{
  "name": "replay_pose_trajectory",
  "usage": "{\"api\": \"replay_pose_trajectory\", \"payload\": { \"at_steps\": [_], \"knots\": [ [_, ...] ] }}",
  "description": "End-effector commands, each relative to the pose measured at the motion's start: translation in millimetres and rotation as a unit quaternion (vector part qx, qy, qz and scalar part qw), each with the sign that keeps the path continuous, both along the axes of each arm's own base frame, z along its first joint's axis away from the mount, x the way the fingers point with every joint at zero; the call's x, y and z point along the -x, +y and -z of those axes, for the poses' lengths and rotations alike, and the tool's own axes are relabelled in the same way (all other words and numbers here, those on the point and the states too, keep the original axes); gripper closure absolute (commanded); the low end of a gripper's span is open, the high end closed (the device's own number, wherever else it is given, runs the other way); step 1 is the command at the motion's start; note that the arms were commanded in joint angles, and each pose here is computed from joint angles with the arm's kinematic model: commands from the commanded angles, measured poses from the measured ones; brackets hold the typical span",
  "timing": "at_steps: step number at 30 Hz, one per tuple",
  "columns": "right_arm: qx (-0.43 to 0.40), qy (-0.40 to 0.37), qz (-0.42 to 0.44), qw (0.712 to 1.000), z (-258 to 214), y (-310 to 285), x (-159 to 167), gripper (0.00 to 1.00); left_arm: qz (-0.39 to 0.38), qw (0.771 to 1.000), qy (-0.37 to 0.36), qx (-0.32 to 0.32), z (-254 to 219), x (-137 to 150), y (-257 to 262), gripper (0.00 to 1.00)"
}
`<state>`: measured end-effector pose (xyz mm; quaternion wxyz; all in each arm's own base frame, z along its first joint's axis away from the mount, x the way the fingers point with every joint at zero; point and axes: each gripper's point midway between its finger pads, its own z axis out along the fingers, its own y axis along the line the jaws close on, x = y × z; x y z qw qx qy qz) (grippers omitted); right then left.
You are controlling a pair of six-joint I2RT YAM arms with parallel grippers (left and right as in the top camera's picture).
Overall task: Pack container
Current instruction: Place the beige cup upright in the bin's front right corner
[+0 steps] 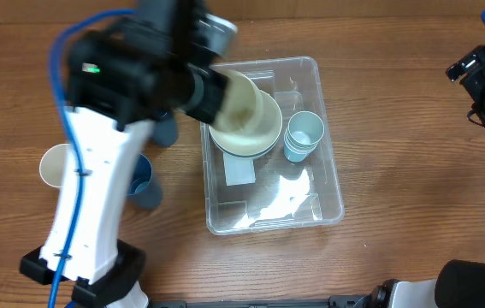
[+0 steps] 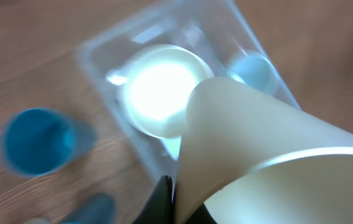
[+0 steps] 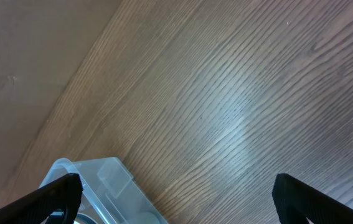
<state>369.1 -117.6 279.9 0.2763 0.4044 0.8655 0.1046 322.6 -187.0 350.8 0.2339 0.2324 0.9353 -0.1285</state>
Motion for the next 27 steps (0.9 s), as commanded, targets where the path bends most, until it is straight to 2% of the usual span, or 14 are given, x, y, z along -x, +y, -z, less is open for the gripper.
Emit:
{"api": "replay_pose_trajectory", "payload": {
  "at_steps": [1,7,18,27],
  "knots": [
    [0.002,-0.008,0.003,1.0,-5.3,-0.3,0.2,0.0,0.075,0.996,0.027,-0.038,26.1,26.1,-36.9,0.96],
    [0.002,-0.008,0.003,1.0,-5.3,-0.3,0.2,0.0,0.126,0.988,0.066,-0.066,66.8,46.5,-69.5,0.96],
    [0.002,-0.008,0.003,1.0,-5.3,-0.3,0.2,0.0,0.126,0.986,0.08,-0.07,164.3,23.2,-97.6,0.96],
    [0.002,-0.008,0.003,1.0,-5.3,-0.3,0.2,0.0,0.123,0.99,0.052,-0.044,188.5,11.9,-118.3,0.95]
  ]
}}
